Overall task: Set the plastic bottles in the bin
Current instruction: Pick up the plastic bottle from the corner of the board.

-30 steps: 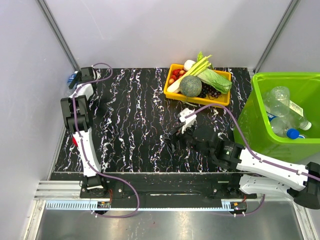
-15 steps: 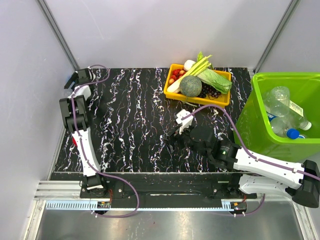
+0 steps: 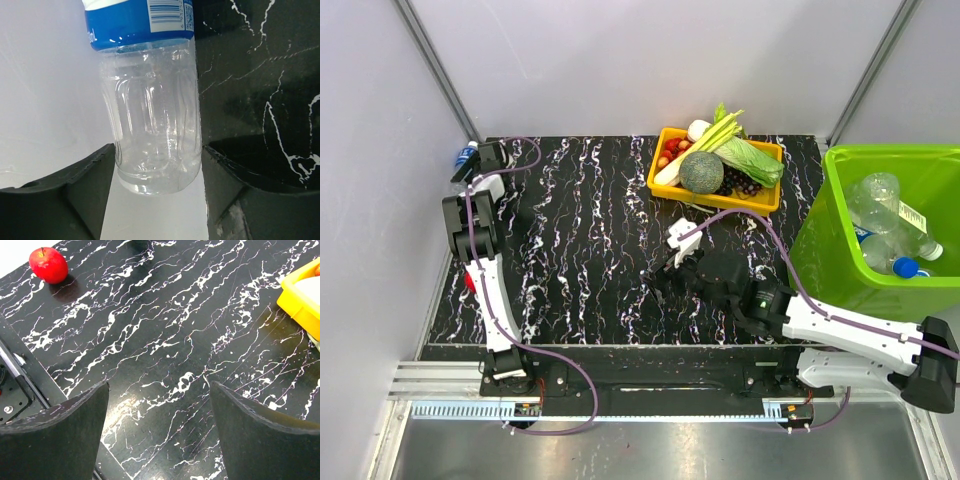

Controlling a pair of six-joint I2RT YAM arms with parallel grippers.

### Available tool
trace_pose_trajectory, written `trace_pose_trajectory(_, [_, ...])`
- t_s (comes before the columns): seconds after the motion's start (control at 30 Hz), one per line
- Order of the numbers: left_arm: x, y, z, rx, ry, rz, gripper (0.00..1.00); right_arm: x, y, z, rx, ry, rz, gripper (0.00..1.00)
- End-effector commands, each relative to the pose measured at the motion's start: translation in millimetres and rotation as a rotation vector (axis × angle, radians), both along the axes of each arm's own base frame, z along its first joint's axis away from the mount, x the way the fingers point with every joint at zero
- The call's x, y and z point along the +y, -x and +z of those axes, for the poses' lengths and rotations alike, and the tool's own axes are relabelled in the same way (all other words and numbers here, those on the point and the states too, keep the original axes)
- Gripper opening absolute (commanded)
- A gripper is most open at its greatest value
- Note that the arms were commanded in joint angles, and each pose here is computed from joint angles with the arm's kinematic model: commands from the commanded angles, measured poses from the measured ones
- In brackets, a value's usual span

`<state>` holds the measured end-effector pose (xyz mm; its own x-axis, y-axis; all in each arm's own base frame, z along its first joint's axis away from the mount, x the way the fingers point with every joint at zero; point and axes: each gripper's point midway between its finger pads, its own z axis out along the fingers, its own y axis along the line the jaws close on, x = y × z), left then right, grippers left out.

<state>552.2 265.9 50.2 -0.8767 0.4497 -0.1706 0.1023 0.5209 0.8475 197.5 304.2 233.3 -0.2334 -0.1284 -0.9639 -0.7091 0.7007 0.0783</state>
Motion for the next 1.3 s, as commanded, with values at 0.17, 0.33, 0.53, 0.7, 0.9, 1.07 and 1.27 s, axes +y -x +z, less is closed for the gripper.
trace_pose_trajectory(0.17, [4.0,-7.5,17.7,-0.038,-0.064,0.013,0.47,11.1,-1.3,28.0,-0.044,-0.068,0.026,0.87])
trace_pose_trajectory(0.33, [-7.6,-7.4,15.6,-0.034,-0.075,0.009,0.41,8.1,1.7,37.7,-0.054,-0.083,0.036,0.87])
trace_pose_trajectory(0.53, [-16.9,-6.6,40.8,-0.085,-0.117,0.028,0.35,-0.6,7.4,45.8,-0.052,-0.122,0.034,0.87])
trace_pose_trajectory(0.7, [-32.1,0.4,67.2,-0.158,-0.122,0.053,0.32,-8.3,9.4,55.9,-0.069,-0.151,0.024,0.86])
trace_pose_trajectory(0.9, [-70.7,15.1,76.3,-0.247,-0.057,0.07,0.32,-16.1,13.7,61.0,-0.061,-0.161,0.023,0.86])
trace_pose_trajectory(1.07, [-92.2,37.5,96.6,-0.325,-0.009,0.123,0.29,-29.9,23.5,72.0,-0.025,-0.173,0.024,0.83])
trace_pose_trajectory(1.27, [-137.0,61.8,125.7,-0.518,0.344,0.189,0.26,-52.3,28.0,95.8,-0.061,-0.241,-0.008,0.82])
